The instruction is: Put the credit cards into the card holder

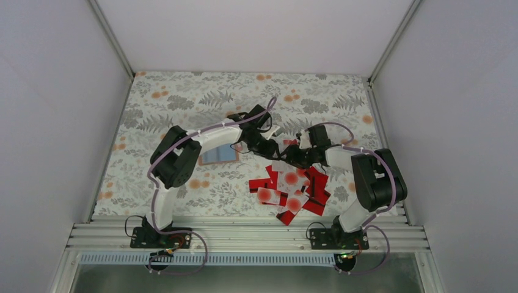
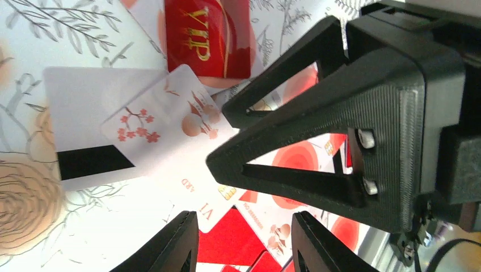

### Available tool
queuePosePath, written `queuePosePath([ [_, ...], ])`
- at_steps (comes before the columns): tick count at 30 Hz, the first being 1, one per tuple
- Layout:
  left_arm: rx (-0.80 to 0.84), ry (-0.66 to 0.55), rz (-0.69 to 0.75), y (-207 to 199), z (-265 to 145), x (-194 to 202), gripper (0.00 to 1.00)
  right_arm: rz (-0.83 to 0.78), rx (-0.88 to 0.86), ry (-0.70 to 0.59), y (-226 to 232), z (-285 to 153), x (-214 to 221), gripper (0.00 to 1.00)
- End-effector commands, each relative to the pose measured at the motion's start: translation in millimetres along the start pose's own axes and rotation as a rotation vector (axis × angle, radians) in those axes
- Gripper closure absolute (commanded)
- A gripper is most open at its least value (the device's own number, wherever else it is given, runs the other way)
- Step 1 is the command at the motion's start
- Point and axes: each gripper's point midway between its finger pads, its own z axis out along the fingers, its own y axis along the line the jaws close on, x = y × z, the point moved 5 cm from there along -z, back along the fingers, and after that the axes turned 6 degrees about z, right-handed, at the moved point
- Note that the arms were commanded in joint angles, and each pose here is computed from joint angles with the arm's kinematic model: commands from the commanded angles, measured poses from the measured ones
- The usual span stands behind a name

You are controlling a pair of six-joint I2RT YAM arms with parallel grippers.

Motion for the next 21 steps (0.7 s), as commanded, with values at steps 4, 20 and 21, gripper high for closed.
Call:
queuePosePath([
  [4, -0.111, 0.005, -0.063, 21, 9, 6, 0.57, 0.095, 0.177, 0.143, -45, 14, 40, 0.53],
  [20, -0.017, 0.061, -0.132, 41, 53, 24, 0.6, 0.043, 0.0, 0.182, -29, 17, 49, 0.53],
  [21, -0.01, 0.06, -0.131, 41, 53, 25, 0.6, 0.033, -0.025, 0.189, -26, 16, 50, 0.53],
])
